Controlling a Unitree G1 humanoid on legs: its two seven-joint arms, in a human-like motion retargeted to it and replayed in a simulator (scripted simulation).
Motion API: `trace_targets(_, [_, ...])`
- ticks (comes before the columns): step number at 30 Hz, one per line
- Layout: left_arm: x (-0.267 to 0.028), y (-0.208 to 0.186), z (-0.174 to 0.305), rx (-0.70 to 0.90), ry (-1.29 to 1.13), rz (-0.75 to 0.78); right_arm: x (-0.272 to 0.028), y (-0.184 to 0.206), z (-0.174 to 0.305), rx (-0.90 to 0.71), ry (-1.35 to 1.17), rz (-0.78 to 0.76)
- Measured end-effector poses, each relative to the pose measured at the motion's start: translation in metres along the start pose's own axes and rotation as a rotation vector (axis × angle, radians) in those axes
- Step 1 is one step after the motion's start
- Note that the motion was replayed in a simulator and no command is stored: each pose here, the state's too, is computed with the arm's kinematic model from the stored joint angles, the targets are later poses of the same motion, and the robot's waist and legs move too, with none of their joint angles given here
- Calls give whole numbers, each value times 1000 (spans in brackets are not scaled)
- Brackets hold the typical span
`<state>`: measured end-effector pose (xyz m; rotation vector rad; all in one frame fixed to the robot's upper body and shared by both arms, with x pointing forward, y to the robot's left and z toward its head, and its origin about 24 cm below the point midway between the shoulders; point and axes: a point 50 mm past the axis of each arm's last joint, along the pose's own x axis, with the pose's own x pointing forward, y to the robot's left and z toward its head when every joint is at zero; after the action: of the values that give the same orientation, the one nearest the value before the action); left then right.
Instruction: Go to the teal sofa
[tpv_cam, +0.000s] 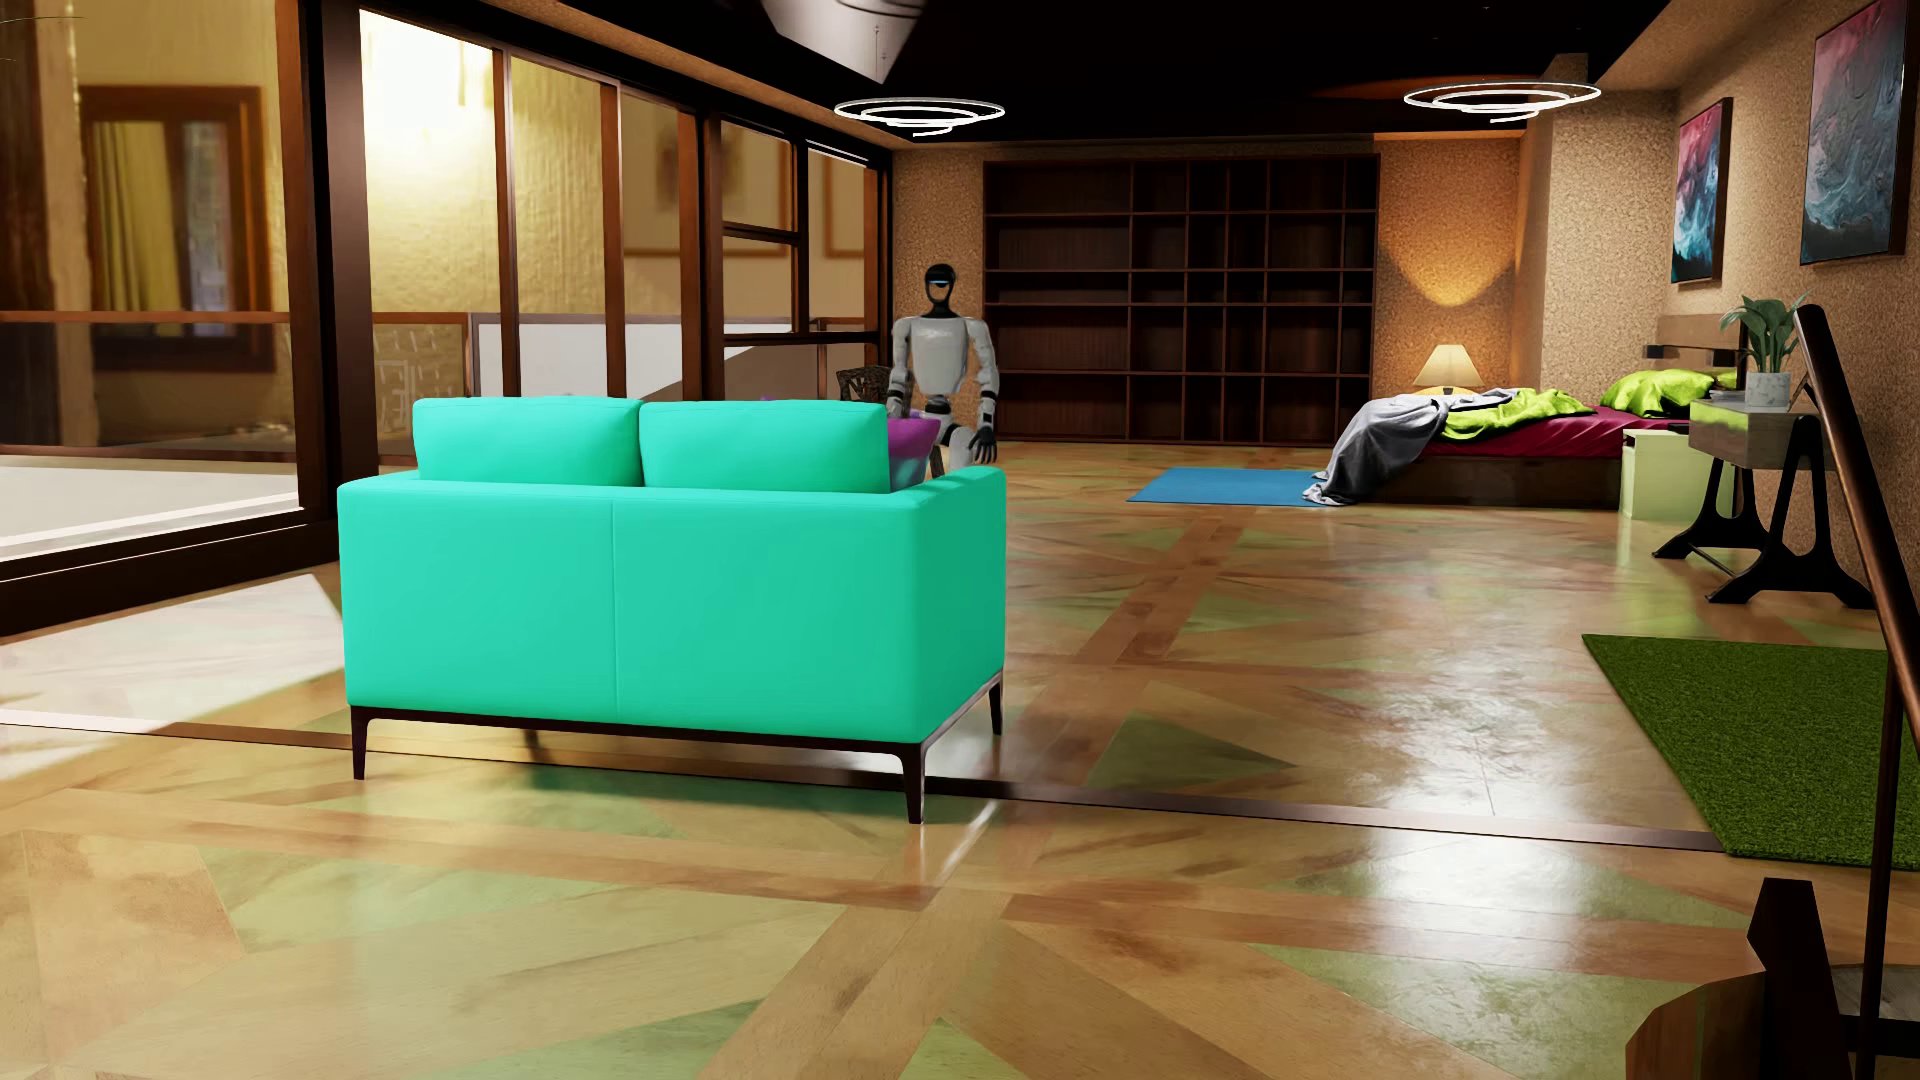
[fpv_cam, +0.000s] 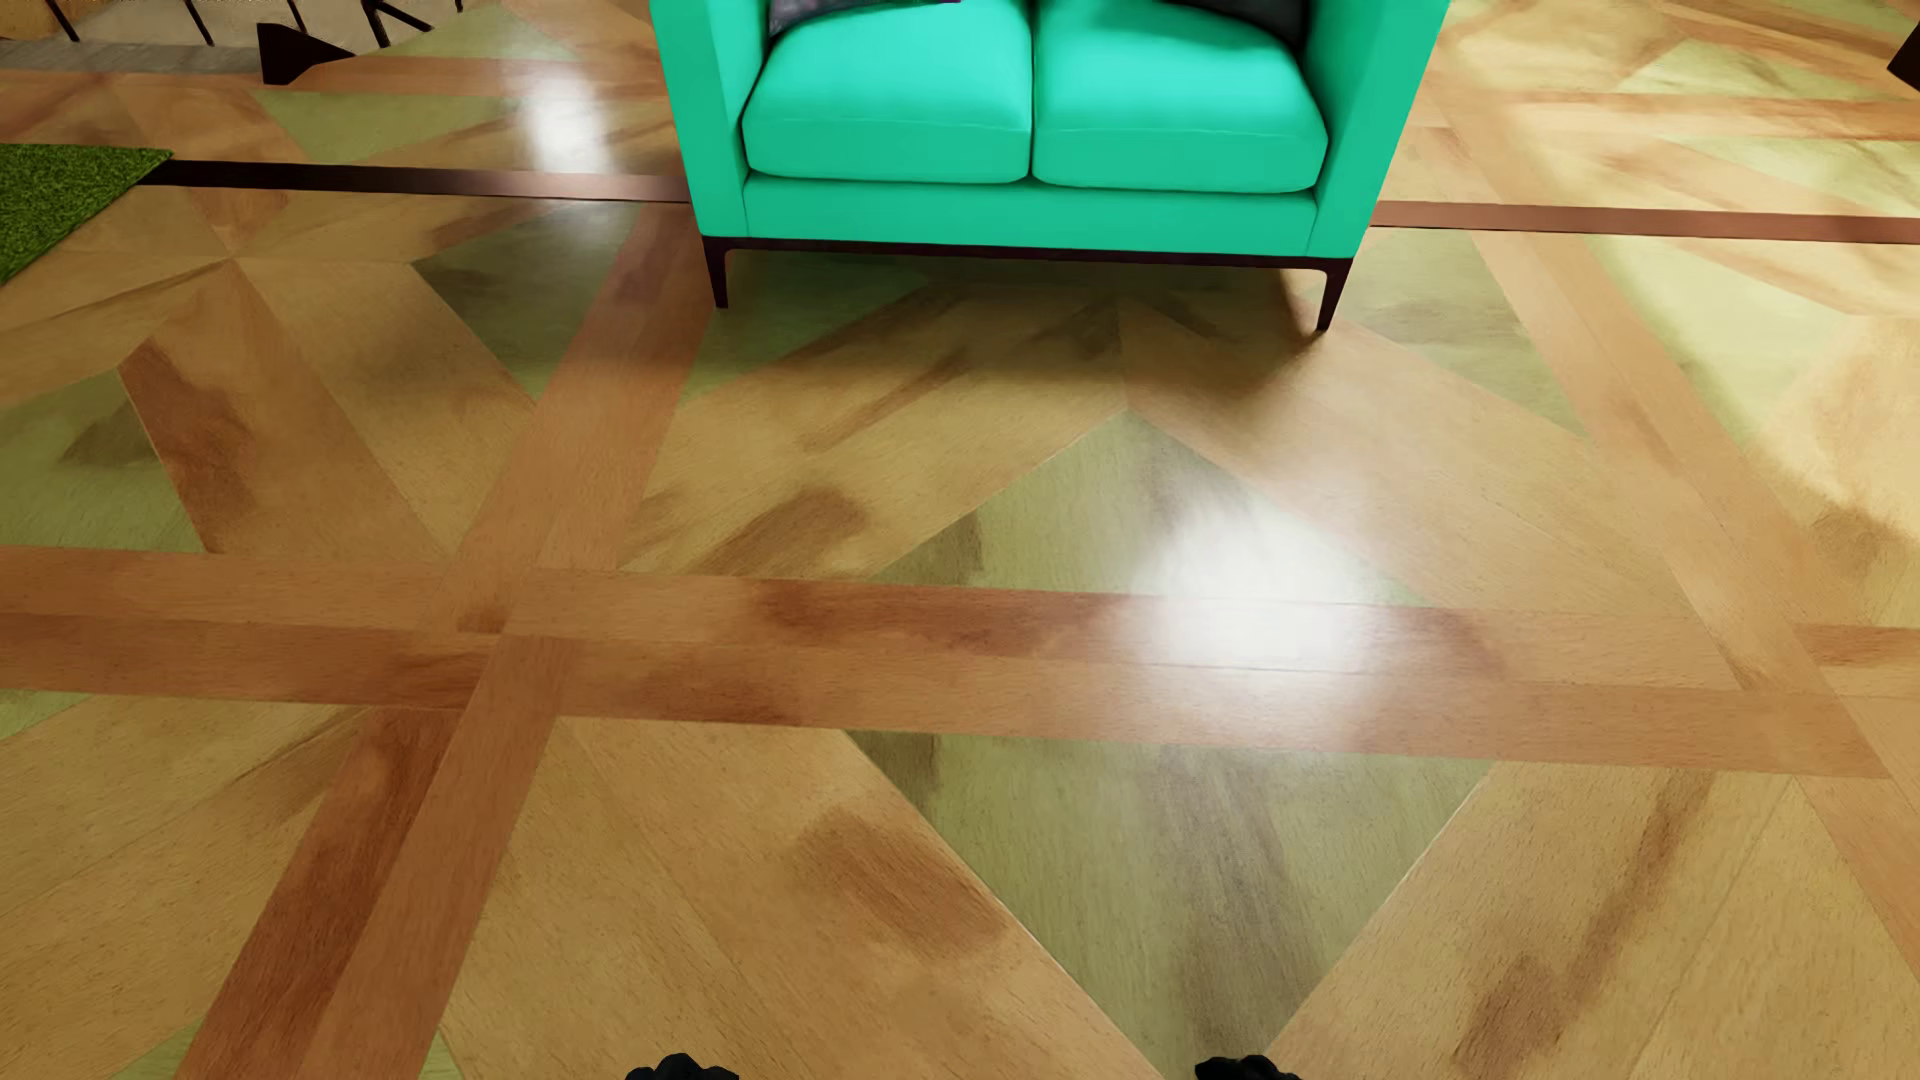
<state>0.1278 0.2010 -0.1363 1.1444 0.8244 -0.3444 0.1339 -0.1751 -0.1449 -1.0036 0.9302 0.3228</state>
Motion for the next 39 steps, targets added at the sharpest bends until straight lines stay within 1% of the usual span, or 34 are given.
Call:
trace_targets(2, [-3, -2, -8, -92, 86, 32, 6, -20, 16, 7, -58, -82])
trace_targets(3, [-4, -5, -11, -108, 114, 30, 7, -29, 24, 8, -92, -117])
trace_targets(7, [-10, -27, -14, -79, 151, -53, 8, -51, 51, 24, -214, -191])
trace_targets(10, [-21, -55, -15, -69, 190, -134, 6, -43, 44, 4, -198, -161])
trace_targets(13, [-25, -74, -3, -12, 168, -240, 4, -17, 8, -34, -46, -45])
trace_targets(15, [-15, -64, 14, 5, 90, -215, 1, -6, -8, -101, -12, 61])
trace_targets(16, [-8, -53, 25, 6, 46, -173, -1, -5, -13, -141, -24, 89])
trace_targets(17, [-1, -40, 37, 7, 0, -127, -2, -7, -20, -161, -27, 82])
trace_targets(18, [6, -26, 48, 16, -42, -84, -5, -8, -25, -141, -10, 50])
trace_targets(20, [18, 1, 71, 46, -120, -7, -12, -6, -41, -15, 71, -29])
trace_targets(22, [26, 29, 92, 59, -187, 66, -16, 1, -50, 81, 129, -45])
trace_targets(25, [27, 59, 120, 1, -295, 177, -17, 6, -49, 51, 126, 2])
trace_targets(26, [25, 63, 128, -16, -335, 199, -17, 7, -47, 46, 117, 16])
trace_targets(28, [20, 60, 139, -14, -400, 196, -18, 7, -47, 66, 118, 18])
trace_targets(30, [18, 44, 132, 26, -385, 158, -20, 12, -47, 96, 132, 17])
trace_targets(32, [18, 17, 106, 36, -254, 90, -22, 21, -47, 114, 156, 31])
trace_targets(33, [16, 0, 88, 40, -161, 29, -22, 26, -47, 119, 172, 43])
trace_targets(34, [14, -15, 72, 83, -100, -59, -22, 29, -46, 135, 187, 53])
trace_targets(35, [11, -25, 59, 168, -82, -154, -20, 28, -41, 160, 192, 57])
trace_targets(36, [11, -27, 48, 283, -100, -229, -18, 27, -34, 186, 176, 52])
trace_targets(37, [12, -23, 38, 377, -126, -268, -15, 23, -24, 194, 141, 36])
trace_targets(38, [12, -15, 29, 407, -134, -268, -14, 23, -18, 176, 94, 17])
trace_targets(39, [13, -6, 18, 366, -112, -235, -11, 18, -10, 137, 44, -1])
